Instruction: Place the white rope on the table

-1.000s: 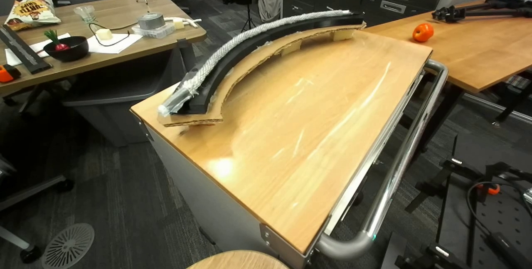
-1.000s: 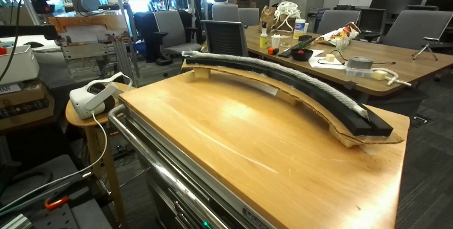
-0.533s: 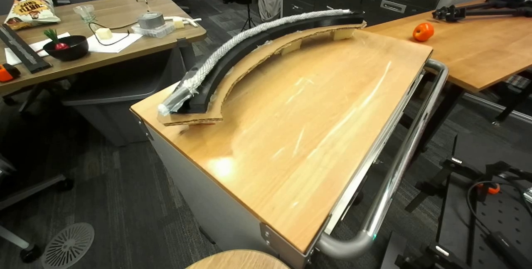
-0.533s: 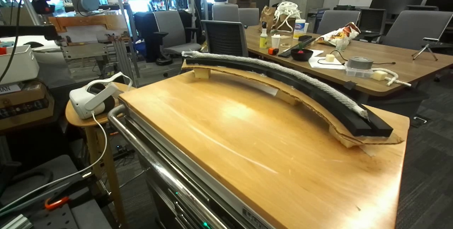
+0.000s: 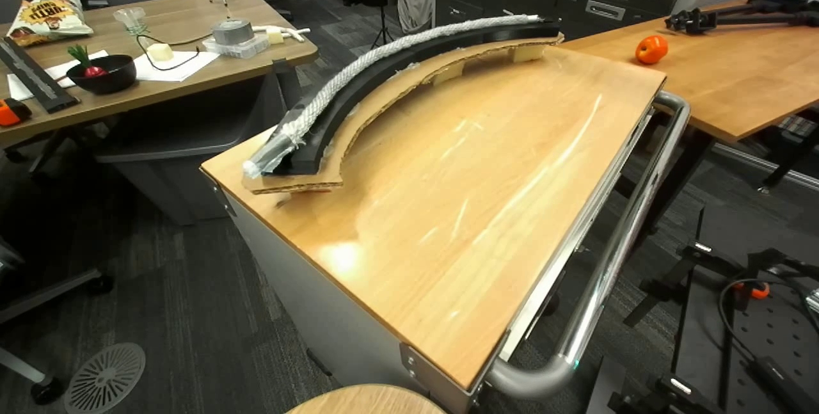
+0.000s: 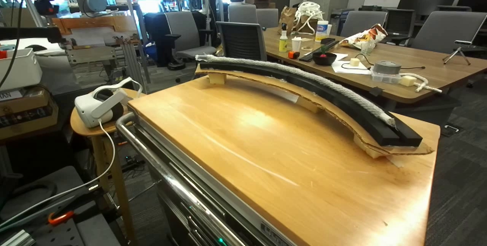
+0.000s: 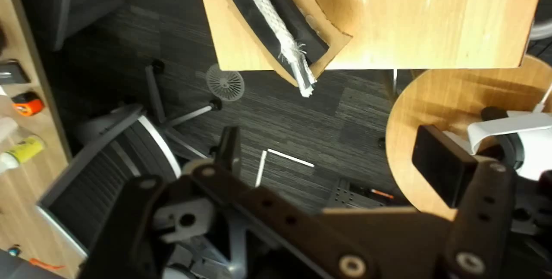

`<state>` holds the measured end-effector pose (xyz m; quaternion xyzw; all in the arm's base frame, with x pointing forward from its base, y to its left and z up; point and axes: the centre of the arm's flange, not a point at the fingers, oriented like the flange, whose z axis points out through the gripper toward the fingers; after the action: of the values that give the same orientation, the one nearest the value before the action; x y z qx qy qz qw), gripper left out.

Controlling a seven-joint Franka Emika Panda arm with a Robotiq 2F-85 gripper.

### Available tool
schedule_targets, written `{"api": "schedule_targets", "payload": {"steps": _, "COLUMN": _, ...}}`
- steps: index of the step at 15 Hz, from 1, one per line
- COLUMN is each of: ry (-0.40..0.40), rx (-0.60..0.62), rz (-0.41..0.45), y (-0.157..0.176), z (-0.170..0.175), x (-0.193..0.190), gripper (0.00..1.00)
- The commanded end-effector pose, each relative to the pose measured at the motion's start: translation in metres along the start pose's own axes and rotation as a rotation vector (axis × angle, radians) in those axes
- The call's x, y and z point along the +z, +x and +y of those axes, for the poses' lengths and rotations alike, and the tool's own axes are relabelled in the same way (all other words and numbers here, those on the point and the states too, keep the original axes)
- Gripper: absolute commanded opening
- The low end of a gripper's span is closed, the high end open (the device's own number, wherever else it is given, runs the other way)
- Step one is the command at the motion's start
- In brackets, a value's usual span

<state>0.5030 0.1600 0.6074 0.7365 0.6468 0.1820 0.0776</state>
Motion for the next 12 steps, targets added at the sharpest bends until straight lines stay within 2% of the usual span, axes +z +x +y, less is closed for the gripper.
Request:
{"api": "schedule_targets", "payload": {"steps": 1, "ry": 0.194, "rx": -0.051, "rz": 0.010, "y": 0.001, "z": 0.062, "x": 0.052, "gripper": 1.00}}
{"api": "schedule_targets", "payload": {"steps": 3, "ry": 0.309, "rx": 0.016, "rz": -0.042, "y": 0.003, "z": 0.070, "x": 0.093, "gripper": 1.00}}
{"api": "schedule_targets", "payload": {"steps": 4, "ry": 0.300, "rx": 0.097, "rz": -0.100, "y": 0.007, "z": 0.073, "x": 0.114, "gripper": 1.00}}
{"api": "schedule_targets", "payload": {"steps": 5, "ry": 0.268, "rx": 0.025, "rz": -0.055, "y": -0.014, "z": 0.037, "x": 0.097, "gripper": 1.00}}
{"api": "schedule_targets", "payload": {"steps": 7, "ry": 0.297, "rx": 0.038, "rz": -0.070, "y": -0.015, "z": 0.041, "x": 0.122, "gripper": 1.00}}
{"api": "schedule_targets", "payload": {"steps": 12, "ry": 0.302, "rx": -0.008, "rz": -0.087, "y": -0.012, "z": 0.044, "x": 0.122, "gripper": 1.00}}
